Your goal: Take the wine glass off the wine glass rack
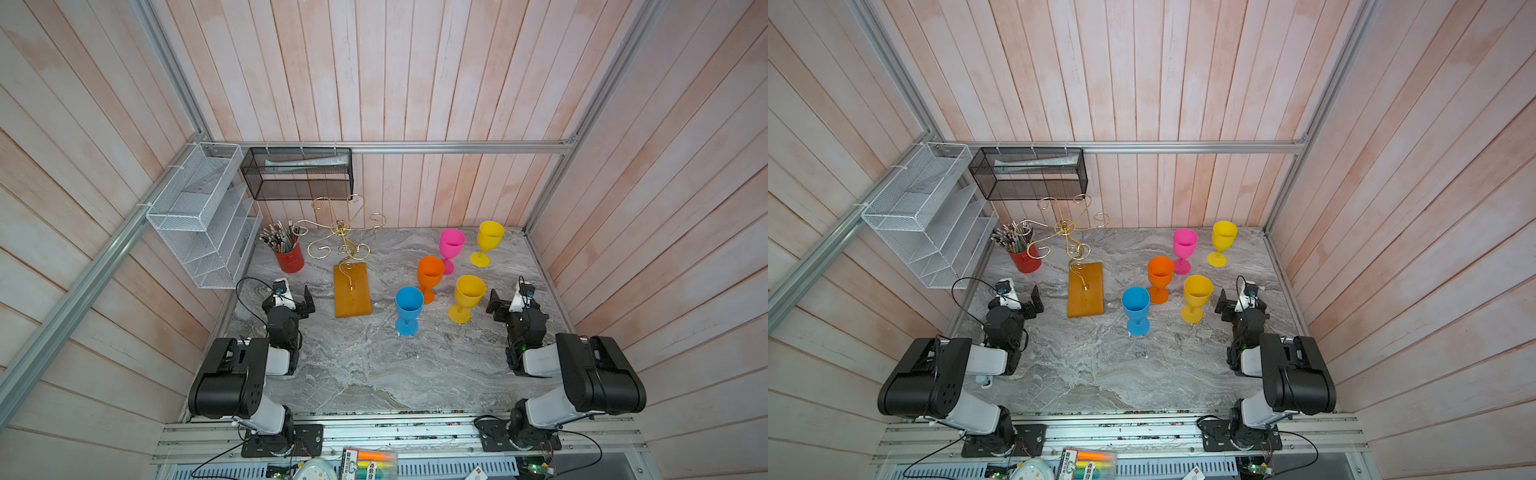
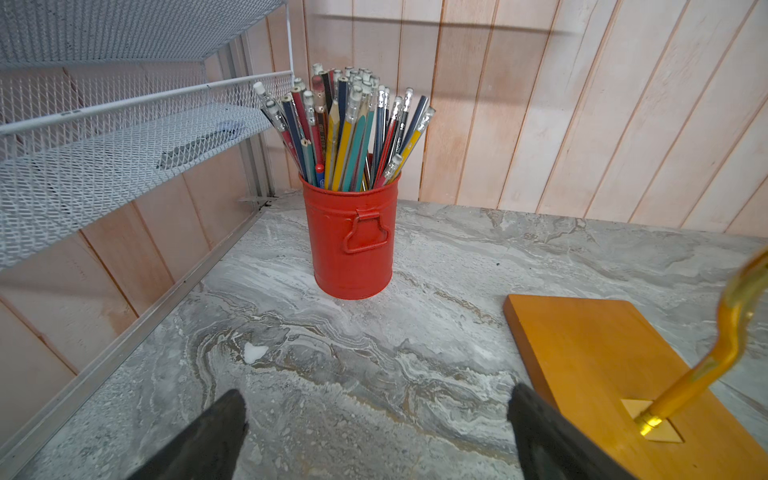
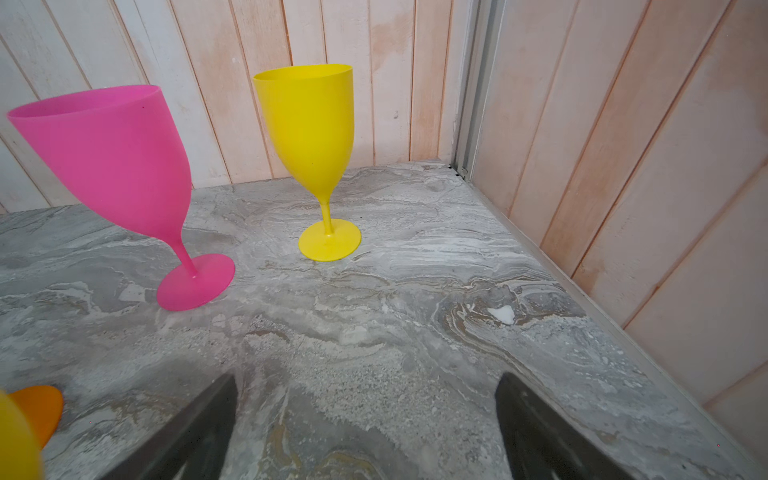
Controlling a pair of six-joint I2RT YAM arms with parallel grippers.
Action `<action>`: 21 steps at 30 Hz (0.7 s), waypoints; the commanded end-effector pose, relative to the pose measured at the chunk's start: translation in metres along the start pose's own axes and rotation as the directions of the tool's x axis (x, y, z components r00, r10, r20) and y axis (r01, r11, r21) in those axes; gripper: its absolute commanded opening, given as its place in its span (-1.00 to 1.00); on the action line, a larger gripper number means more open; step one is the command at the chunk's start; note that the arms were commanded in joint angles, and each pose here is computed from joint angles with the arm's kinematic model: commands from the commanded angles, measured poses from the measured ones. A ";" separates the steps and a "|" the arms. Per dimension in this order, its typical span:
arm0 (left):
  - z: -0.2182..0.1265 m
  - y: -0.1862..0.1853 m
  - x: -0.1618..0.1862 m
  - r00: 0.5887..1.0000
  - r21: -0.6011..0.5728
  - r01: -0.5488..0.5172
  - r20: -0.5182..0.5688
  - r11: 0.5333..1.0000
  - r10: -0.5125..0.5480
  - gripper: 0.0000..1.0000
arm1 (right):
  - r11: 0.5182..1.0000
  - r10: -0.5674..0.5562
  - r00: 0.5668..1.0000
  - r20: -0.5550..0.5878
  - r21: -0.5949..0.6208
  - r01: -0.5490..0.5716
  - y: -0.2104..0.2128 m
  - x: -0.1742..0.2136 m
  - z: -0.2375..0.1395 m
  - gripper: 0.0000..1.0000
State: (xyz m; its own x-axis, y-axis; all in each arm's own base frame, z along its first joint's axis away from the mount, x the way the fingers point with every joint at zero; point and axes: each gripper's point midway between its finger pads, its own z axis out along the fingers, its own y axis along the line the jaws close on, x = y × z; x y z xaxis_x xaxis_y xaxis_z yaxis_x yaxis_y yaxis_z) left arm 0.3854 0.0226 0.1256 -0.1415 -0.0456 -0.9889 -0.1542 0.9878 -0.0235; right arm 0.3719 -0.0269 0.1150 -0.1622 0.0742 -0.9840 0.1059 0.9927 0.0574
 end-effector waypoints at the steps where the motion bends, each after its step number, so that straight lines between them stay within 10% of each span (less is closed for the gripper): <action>1: 0.000 0.000 -0.003 1.000 0.004 -0.002 0.011 1.000 0.002 1.00 | 1.000 -0.021 1.000 0.022 0.005 0.021 0.001 -0.010 0.003 0.96; 21: 0.000 0.000 -0.004 1.000 0.005 -0.001 0.014 1.000 0.001 1.00 | 1.000 -0.028 0.999 0.019 -0.003 0.028 0.003 -0.009 0.004 0.96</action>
State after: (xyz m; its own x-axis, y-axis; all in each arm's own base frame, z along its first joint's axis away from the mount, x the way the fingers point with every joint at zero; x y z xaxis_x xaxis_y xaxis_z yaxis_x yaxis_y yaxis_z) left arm 0.3854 0.0226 0.1256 -0.1415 -0.0456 -0.9889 -0.1542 0.9878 -0.0235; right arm 0.3724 -0.0261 0.1152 -0.1638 0.0584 -0.9848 0.1030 0.9938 0.0418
